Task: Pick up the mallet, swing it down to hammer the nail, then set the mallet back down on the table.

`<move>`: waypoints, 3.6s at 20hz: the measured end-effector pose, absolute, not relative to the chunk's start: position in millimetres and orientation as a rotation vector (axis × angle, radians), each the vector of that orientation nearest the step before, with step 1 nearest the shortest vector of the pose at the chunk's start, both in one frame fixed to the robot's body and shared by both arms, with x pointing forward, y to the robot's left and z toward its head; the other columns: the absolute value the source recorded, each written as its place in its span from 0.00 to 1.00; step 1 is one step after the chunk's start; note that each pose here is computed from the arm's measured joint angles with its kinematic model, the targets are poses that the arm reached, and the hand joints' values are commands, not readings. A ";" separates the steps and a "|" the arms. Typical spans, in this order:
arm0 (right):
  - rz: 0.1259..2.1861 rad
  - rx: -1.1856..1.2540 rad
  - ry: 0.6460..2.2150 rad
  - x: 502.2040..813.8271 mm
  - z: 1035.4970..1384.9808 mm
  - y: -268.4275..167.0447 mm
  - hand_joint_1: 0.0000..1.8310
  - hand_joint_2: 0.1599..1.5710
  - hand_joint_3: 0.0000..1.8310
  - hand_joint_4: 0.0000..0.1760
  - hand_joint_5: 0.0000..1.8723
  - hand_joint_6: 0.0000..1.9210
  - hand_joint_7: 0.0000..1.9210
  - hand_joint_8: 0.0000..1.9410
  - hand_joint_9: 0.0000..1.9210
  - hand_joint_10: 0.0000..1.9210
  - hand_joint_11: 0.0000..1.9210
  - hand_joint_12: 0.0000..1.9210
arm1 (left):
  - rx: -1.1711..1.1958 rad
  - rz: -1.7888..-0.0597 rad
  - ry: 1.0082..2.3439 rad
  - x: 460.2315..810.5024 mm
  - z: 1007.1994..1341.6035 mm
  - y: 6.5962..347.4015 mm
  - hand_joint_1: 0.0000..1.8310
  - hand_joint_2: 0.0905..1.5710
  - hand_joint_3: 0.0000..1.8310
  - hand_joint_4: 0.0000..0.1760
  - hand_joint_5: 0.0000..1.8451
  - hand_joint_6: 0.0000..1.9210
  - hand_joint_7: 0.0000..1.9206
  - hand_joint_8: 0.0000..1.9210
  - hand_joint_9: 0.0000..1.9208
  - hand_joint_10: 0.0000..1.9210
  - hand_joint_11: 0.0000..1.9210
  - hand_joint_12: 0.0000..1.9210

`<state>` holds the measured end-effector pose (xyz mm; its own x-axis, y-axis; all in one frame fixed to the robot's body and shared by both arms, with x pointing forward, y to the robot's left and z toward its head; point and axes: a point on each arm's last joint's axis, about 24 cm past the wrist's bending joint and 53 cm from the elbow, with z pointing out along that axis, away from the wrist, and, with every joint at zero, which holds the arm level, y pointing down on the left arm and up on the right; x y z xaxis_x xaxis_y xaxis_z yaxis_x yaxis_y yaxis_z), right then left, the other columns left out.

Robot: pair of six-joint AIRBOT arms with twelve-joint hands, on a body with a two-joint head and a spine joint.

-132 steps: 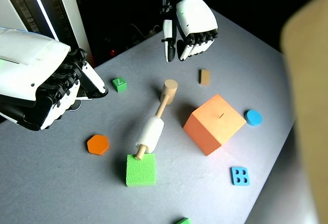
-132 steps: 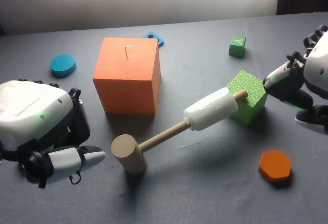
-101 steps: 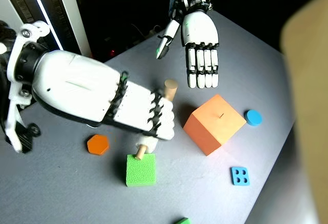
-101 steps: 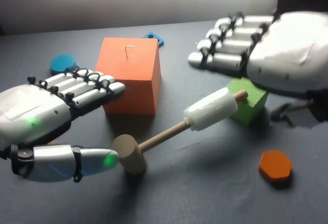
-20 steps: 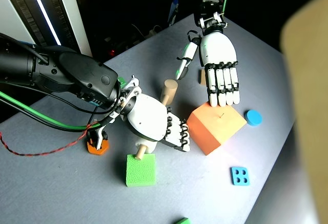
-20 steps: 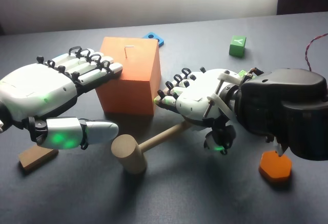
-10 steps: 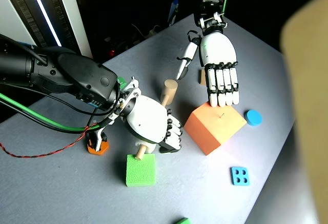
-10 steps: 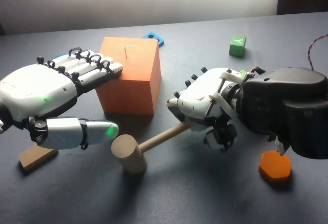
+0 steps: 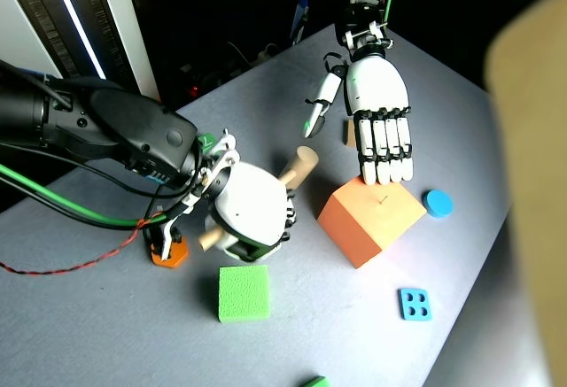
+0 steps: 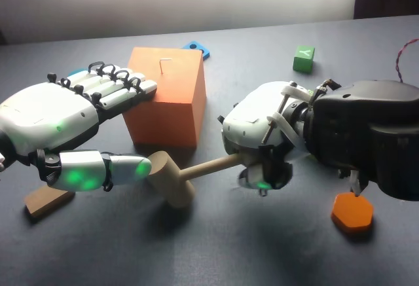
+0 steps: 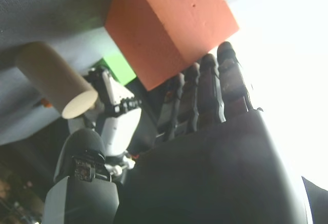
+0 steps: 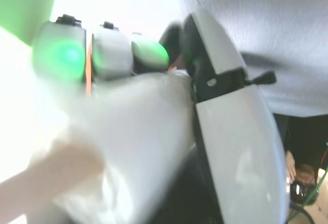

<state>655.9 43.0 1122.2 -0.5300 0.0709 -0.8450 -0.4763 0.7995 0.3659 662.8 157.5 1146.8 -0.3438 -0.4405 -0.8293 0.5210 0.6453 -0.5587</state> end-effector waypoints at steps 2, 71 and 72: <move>0.707 -0.313 2.019 655.1 1122.3 41.7 0.02 1.00 0.10 0.44 0.87 1.00 1.00 1.00 1.00 1.00 1.00 1.00 | 0.067 -0.986 1.651 662.7 1146.8 157.4 0.00 0.74 0.00 0.00 0.04 0.00 0.03 0.00 0.03 0.00 0.02 0.03; 0.745 -0.499 1.534 619.9 1214.0 -8.7 0.04 1.00 0.15 1.00 0.84 1.00 0.97 1.00 1.00 1.00 1.00 1.00 | 0.095 -1.005 1.650 664.8 1152.8 145.5 0.00 0.76 0.00 0.00 0.05 0.00 0.04 0.00 0.03 0.00 0.02 0.03; 0.749 -0.509 1.534 618.0 1211.4 -7.6 0.06 1.00 0.14 1.00 0.84 1.00 0.98 1.00 1.00 1.00 1.00 1.00 | 0.103 -1.006 1.651 664.9 1153.7 144.5 0.00 0.76 0.00 0.00 0.05 0.00 0.03 0.00 0.03 0.00 0.02 0.03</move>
